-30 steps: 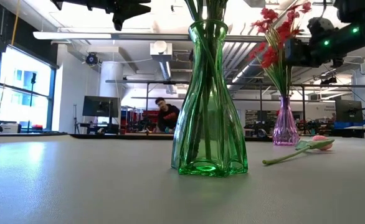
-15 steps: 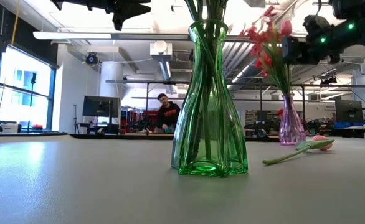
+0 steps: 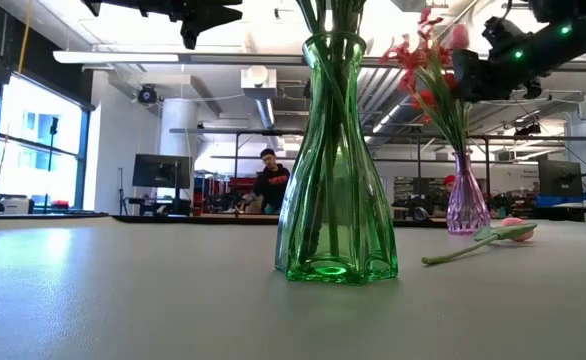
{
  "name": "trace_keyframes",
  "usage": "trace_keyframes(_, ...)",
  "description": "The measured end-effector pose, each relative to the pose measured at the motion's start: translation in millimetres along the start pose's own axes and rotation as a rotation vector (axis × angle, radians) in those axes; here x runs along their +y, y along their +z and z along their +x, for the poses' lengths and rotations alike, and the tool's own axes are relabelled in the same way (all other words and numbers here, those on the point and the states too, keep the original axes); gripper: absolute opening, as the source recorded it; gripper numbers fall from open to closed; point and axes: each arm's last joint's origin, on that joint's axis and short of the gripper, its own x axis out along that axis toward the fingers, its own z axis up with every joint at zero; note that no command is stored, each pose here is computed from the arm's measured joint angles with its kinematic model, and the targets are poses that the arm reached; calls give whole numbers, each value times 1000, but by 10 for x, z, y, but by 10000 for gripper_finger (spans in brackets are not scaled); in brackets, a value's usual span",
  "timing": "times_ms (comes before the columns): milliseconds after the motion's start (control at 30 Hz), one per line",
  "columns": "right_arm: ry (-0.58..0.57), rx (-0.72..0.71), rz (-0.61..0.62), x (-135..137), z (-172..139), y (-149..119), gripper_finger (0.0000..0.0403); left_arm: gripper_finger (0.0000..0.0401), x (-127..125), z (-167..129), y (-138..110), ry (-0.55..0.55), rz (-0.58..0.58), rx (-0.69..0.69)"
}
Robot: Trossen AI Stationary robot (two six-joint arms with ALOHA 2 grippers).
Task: Sort flowers into vase by color
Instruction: Put the top pink flower into the violet vase, then put the pink flower into the violet vase
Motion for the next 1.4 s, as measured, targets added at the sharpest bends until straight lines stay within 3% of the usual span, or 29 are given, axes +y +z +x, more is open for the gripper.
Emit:
trace_keyframes(133, 69, 24, 58, -9, -34, -3, 119, 129, 1, -1, 1, 0, 0, 0)
trace_keyframes(333, 45, 147, 44, -128, -177, 70, 119, 129, 0, -1, 1, 0, 0, 0)
trace_keyframes(600, 53, 135, 66, -264, -354, 289, 119, 129, 0, -1, 1, 0, 0, 0)
trace_keyframes(800, 76, 211, 113, -331, -456, 380, 136, 129, 0, -1, 1, 0, 0, 0)
trace_keyframes(1167, 169, 525, 435, -307, -513, 202, 156, 129, 0, 0, 0, 0, 0, 0)
trace_keyframes(1400, 210, 713, 532, -223, -475, 109, 156, 129, 1, -1, 0, 0, 0, 0)
